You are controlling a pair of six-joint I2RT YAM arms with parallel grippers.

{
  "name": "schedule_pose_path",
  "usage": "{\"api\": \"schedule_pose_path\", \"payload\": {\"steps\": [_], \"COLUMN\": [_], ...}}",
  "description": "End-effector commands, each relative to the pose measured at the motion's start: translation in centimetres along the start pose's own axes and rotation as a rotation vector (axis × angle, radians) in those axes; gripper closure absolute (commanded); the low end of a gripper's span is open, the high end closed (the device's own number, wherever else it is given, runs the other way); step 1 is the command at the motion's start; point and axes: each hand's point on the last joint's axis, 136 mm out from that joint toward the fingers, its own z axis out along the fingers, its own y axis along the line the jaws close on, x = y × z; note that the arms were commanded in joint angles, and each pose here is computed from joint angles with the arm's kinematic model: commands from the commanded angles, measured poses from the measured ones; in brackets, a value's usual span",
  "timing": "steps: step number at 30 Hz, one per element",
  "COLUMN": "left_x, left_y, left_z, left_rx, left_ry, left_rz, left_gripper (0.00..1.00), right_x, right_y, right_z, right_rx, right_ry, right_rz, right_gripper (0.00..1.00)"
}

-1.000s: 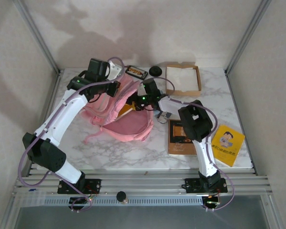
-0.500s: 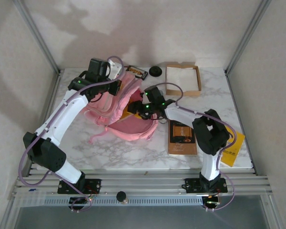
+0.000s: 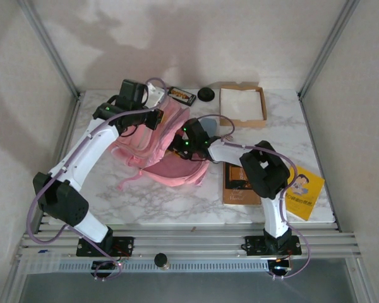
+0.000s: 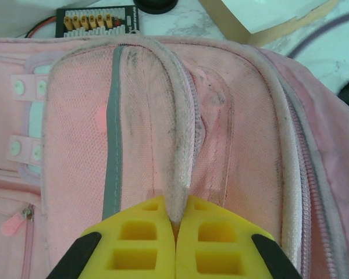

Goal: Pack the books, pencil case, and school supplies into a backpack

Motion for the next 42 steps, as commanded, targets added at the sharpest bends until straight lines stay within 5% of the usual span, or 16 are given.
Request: {"api": "schedule_pose_path", "payload": {"steps": [1, 10, 13, 17, 21, 28, 34, 42], "left_x": [-1.7, -1.7, -1.0, -0.9, 0.2, 4.1, 7.4, 5.8], "left_y": [-0.8, 0.8, 1.9, 1.7, 1.4, -1.4, -2.3, -0.6], "left_z": [-1.3, -0.8, -0.7, -0.4, 1.0, 5.0, 8.2, 7.1], "left_rx": [0.043, -0.034, -0.086, -0.071, -0.042, 0.035, 0.030, -0.097], "left_ry": [-0.071, -0.051, -0.019, -0.049, -0.055, -0.010, 0.047, 0.038], "left_rz": [0.058, 0.051, 0.045, 0.005, -0.076, -0.181, -0.214, -0.181], "left_gripper": [1.00, 1.00, 1.00, 1.00, 1.00, 1.00, 1.00, 1.00], "right_x": [-4.1, -5.9, -5.1, -2.7, -0.9, -0.5, 0.6, 1.3], "right_y": [2.4, 4.9, 4.1, -2.9, -7.5, -9.6, -7.7, 4.0], "right_z": [1.2, 2.4, -1.0, -4.9, -11.5, -21.6, -23.2, -18.8], "right_rx": [-0.085, -0.153, -0.081, 0.100, 0.265, 0.354, 0.224, -0.153], "right_ry": [-0.121, -0.139, -0.177, -0.082, -0.132, -0.212, -0.149, -0.059], "right_rz": [-0.022, -0.142, -0.178, -0.100, -0.094, -0.079, -0.071, -0.167], "right_gripper": [0.46, 0.42, 0.38, 0.37, 0.35, 0.32, 0.25, 0.25]}}
